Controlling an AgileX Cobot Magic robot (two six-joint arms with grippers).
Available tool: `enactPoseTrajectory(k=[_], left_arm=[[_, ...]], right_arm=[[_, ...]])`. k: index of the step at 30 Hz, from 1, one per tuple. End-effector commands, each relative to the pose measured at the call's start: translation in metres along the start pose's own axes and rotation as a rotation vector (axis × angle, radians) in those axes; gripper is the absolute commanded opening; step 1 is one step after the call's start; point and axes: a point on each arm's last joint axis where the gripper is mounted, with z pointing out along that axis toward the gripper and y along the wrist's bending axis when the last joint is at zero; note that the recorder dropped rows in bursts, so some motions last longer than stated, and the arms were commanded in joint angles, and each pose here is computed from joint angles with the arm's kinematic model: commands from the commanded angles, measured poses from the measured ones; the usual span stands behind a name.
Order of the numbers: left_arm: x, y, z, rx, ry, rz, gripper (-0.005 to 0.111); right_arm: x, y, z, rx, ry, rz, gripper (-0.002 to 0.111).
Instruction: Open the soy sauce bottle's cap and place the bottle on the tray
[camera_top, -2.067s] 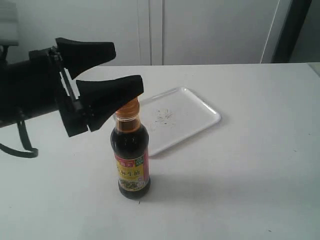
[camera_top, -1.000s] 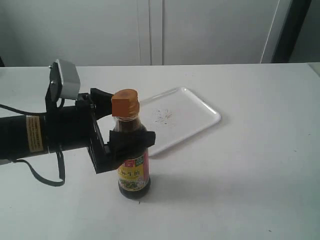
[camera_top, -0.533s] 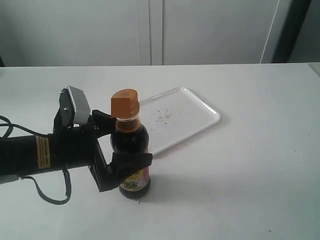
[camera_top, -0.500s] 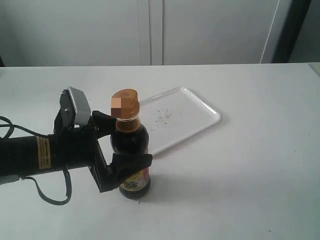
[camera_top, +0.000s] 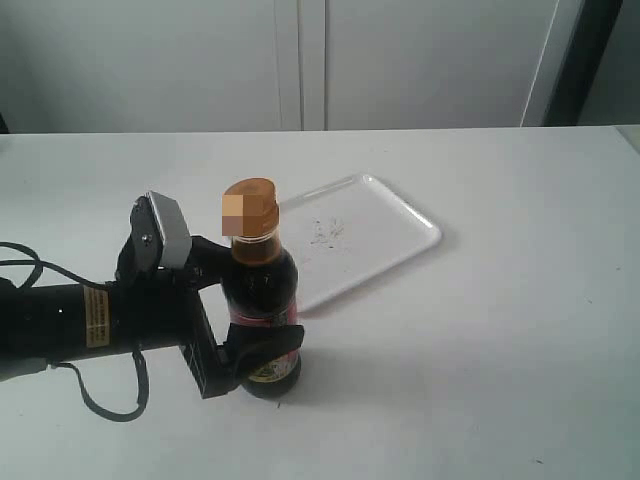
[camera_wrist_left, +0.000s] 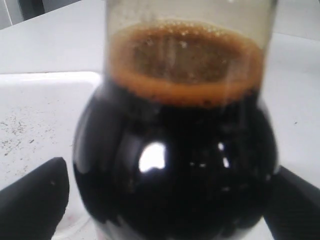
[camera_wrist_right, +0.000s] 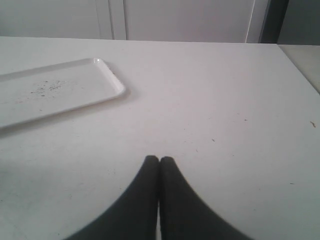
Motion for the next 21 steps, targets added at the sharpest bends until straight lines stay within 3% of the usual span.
enactPoseTrajectory(k=[1,3,7,9,21], left_arm=[[0.0007,-0.0025,-0.0005,0.006,-0.004,0.005,0.080],[0.0007,-0.0025,-0.0005,0.006,-0.004,0.005,0.063],[0.0012,-0.0036,-0.0005,0.019,0.001,0.013,0.016],[0.0012,-0.0036,-0.0005,0.019,0.001,0.024,0.000],[0.0020,-0.0054,-0.0006,0.038,0.009,0.053,0.000]], right_arm=[[-0.0006,-0.0002,-0.0003,0.003,-0.014,0.003,0.000],[-0.0006,-0.0002,-0.0003,0.003,-0.014,0.003,0.000],[-0.0006,-0.0002,-0.0003,0.003,-0.014,0.003,0.000],[-0.0006,-0.0002,-0.0003,0.003,-0.014,0.003,0.000],[-0.0006,-0.0002,-0.0003,0.003,-0.014,0.003,0.000]])
